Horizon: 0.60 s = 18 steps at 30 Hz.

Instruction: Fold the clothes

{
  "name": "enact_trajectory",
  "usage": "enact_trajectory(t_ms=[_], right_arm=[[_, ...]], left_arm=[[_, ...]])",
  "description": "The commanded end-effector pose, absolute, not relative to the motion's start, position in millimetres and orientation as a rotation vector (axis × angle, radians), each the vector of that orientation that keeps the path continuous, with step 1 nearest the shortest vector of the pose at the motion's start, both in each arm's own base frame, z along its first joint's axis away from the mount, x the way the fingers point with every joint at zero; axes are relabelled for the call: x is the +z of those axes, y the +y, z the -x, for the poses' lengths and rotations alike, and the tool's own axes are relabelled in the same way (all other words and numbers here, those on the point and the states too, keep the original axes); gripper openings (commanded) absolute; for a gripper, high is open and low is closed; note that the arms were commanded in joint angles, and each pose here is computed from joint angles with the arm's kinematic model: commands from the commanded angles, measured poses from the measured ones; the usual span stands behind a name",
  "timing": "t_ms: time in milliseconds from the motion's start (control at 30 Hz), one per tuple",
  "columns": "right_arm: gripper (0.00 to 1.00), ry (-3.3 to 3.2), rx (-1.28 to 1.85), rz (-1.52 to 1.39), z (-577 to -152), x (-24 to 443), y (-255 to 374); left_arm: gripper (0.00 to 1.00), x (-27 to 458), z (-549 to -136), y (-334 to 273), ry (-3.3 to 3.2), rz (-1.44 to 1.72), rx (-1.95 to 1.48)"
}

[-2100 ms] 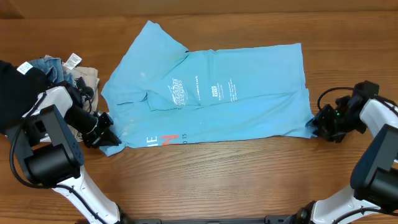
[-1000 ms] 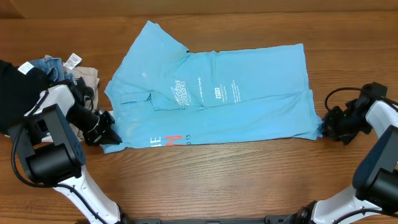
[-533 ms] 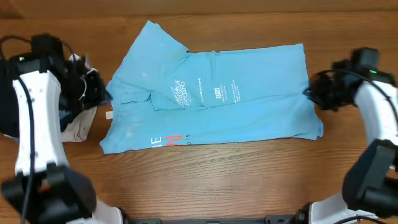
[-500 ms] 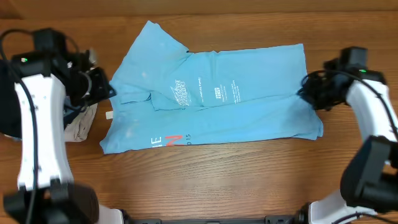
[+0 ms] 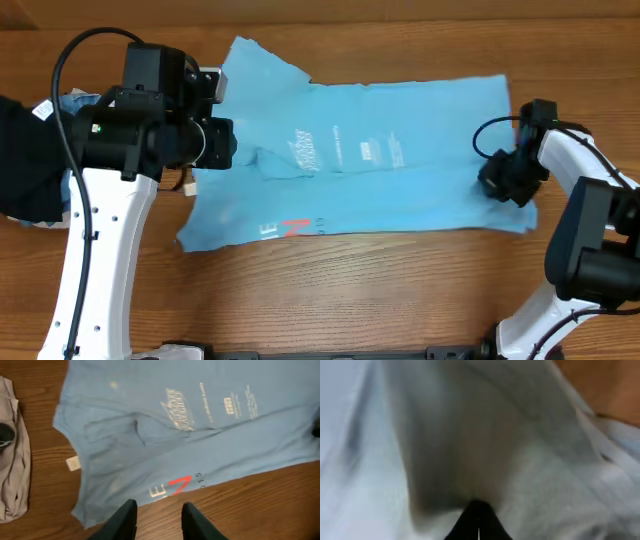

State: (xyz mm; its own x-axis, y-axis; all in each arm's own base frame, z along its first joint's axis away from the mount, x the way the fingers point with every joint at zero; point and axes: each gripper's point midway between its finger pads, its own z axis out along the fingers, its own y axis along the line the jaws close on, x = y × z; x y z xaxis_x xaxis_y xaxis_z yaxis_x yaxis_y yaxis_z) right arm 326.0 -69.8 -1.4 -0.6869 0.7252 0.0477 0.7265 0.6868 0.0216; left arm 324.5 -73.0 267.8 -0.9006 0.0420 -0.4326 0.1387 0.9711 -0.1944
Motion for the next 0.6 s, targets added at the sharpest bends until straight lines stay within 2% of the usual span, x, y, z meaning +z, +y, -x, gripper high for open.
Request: enact_trajectory(t_ms=[0,133,233,267,400,567], right_arm=[[0.04,-2.723,0.256,1.375,-291.4,-16.4,-118.9],[0.06,-2.787,0.053,1.314,-308.6,-5.2,-101.5],[0.19,-2.876,-0.128,1.326,-332.5,35.7,-92.8],[0.21,-2.923,-0.165,1.319,-339.0,54.1,-91.6],[0.24,-3.096,-0.303,1.291,-350.7,121.6,-82.5],[0.24,-3.167,-0.450,1.214,-351.0,148.8,-61.2]], left_arm=[[0.37,274.6,-329.0,-71.8,2.651,-0.151,-0.281],[0.41,262.8,-331.6,-69.5,2.681,-0.225,-0.228],[0.39,221.2,-335.5,-59.5,2.790,-0.225,-0.103],[0.34,202.2,-336.8,-62.2,2.830,-0.234,-0.108],[0.05,124.6,-350.7,-70.6,2.959,-0.271,-0.101],[0.04,55.2,-367.0,-93.1,3.043,-0.382,-0.123]])
